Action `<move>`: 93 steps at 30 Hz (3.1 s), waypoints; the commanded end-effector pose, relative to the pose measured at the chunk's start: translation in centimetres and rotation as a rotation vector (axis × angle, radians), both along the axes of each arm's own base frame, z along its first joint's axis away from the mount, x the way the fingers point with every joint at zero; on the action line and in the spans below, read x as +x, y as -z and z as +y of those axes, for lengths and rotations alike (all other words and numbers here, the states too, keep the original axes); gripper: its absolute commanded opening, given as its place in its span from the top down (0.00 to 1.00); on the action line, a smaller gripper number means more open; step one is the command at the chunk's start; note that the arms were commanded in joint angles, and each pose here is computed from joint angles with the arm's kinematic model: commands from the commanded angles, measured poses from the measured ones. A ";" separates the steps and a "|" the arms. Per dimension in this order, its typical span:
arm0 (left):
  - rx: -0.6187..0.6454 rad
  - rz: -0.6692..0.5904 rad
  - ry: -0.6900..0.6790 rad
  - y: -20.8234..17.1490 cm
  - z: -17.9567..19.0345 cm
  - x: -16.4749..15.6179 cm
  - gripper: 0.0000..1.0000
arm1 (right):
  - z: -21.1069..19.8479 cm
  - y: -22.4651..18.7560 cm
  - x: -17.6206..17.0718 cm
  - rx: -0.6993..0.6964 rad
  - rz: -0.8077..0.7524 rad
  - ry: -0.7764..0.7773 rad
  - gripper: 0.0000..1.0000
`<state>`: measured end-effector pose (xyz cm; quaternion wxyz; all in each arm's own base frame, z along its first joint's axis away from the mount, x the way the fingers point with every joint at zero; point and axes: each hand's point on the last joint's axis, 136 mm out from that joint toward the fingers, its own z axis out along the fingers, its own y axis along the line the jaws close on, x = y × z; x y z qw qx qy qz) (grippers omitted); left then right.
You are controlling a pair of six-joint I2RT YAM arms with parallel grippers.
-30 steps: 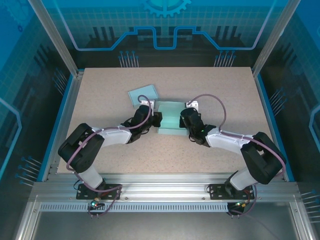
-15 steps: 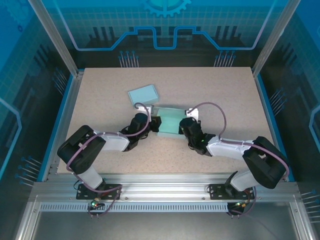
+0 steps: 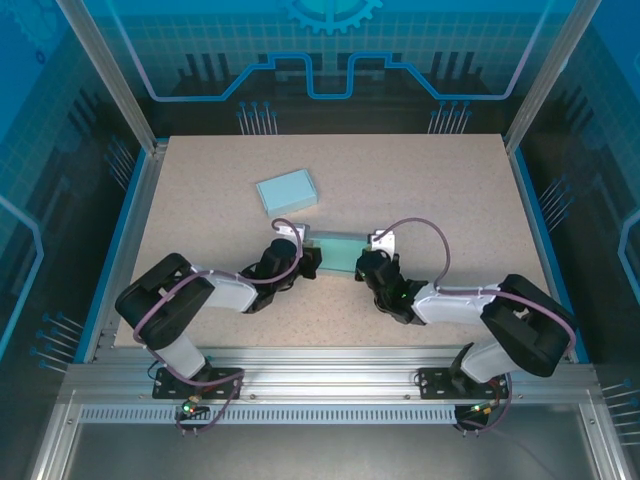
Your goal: Fold the paper box
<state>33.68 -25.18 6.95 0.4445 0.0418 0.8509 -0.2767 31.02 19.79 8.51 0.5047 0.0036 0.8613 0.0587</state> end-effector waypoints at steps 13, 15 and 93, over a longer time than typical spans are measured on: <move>0.041 0.001 0.053 0.2 1.3 -3.6 0.69 | 0.3 4.1 -3.2 -0.047 0.135 -0.037 1.00; 0.049 -0.007 0.045 -0.1 1.8 -3.8 0.65 | 0.2 3.9 -3.2 -0.047 0.132 -0.036 1.00; 0.208 0.299 0.002 -3.4 4.2 -0.4 0.01 | -1.5 -2.0 -6.4 0.111 0.675 0.105 0.00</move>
